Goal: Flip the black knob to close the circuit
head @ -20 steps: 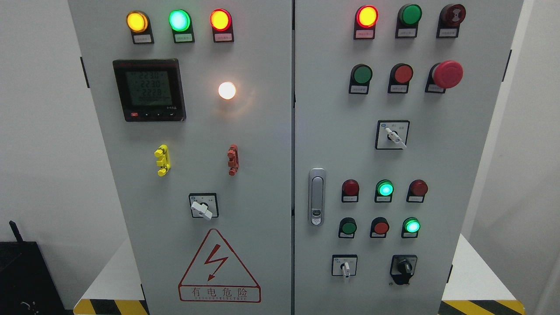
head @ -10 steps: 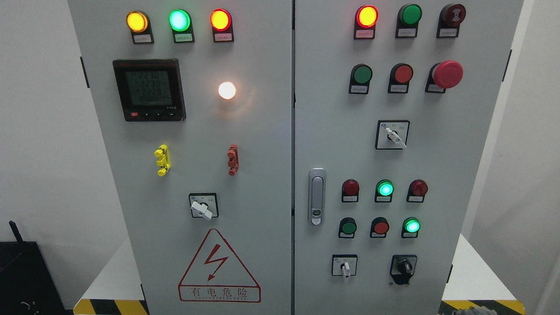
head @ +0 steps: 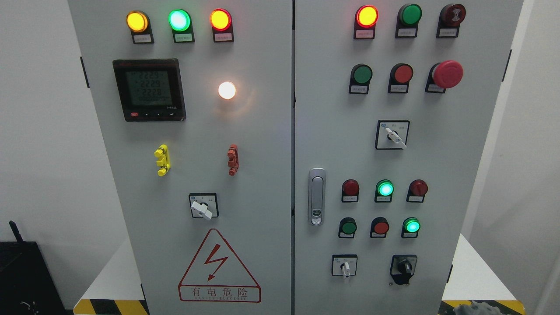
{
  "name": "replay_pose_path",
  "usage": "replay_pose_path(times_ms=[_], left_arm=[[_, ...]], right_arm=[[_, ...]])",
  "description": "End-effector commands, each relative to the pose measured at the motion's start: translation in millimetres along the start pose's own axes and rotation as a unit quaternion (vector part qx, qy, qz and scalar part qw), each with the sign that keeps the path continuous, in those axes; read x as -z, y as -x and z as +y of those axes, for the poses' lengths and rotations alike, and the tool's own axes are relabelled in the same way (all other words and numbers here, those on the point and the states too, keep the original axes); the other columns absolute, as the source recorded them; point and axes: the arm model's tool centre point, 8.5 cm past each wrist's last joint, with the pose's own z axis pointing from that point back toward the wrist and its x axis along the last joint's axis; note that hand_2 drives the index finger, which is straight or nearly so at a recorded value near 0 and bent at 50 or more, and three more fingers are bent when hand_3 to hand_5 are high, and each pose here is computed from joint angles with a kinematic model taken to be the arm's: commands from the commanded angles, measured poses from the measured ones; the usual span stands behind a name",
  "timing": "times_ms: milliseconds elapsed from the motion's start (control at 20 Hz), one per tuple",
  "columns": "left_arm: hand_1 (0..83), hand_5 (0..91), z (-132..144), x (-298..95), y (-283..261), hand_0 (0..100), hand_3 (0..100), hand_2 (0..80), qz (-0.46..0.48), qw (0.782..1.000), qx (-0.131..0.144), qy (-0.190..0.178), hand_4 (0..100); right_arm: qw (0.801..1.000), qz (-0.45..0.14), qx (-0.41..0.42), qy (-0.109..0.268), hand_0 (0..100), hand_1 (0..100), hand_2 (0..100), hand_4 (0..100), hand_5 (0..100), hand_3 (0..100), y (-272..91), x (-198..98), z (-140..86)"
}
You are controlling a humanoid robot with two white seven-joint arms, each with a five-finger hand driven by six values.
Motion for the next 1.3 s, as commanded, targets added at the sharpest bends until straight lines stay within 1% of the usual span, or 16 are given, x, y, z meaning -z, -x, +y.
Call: replay_pose_path(times_ms=[0,200,350,500,650,950,1250], left_arm=[[55.6,0.0,0,0,0,12,0,0.0,0.0,1.0,-0.001,0.0,0],[55.6,0.0,0,0,-1,12,0,0.0,-0.001,1.0,0.001,0.0,0],[55.6,0.0,0,0,-1,12,0,0.0,-0.001,1.0,0.0,0.0,0],[55.6,0.0,0,0,0,12,0,0.0,0.0,1.0,-0.001,0.0,0],[55.6,0.0,0,0,-1,12,0,0.0,-0.001,1.0,0.001,0.0,0],[55.6,0.0,0,0,0,12,0,0.0,0.0,1.0,-0.001,0.0,0],[55.6,0.0,0,0,-1,12,0,0.0,-0.001,1.0,0.001,0.0,0]], right_arm=[[1.0,0.006,-0.006,-0.013,0,11,93,91,86,100,-18,18,8],[1.0,0.02,-0.006,-0.024,0,11,93,91,86,100,-15,31,16],[0.999,0.017,-0.004,-0.033,0,11,93,91,86,100,-18,35,24],[0.999,0.031,0.004,-0.036,0,10,93,91,86,100,-21,41,30],[0.999,0.033,0.007,-0.043,0,10,93,91,86,100,-22,47,36],[0.998,0.049,0.013,-0.045,0,9,94,91,87,100,-17,60,40],[0.997,0.057,0.019,-0.046,0,10,94,91,87,100,-15,75,38]])
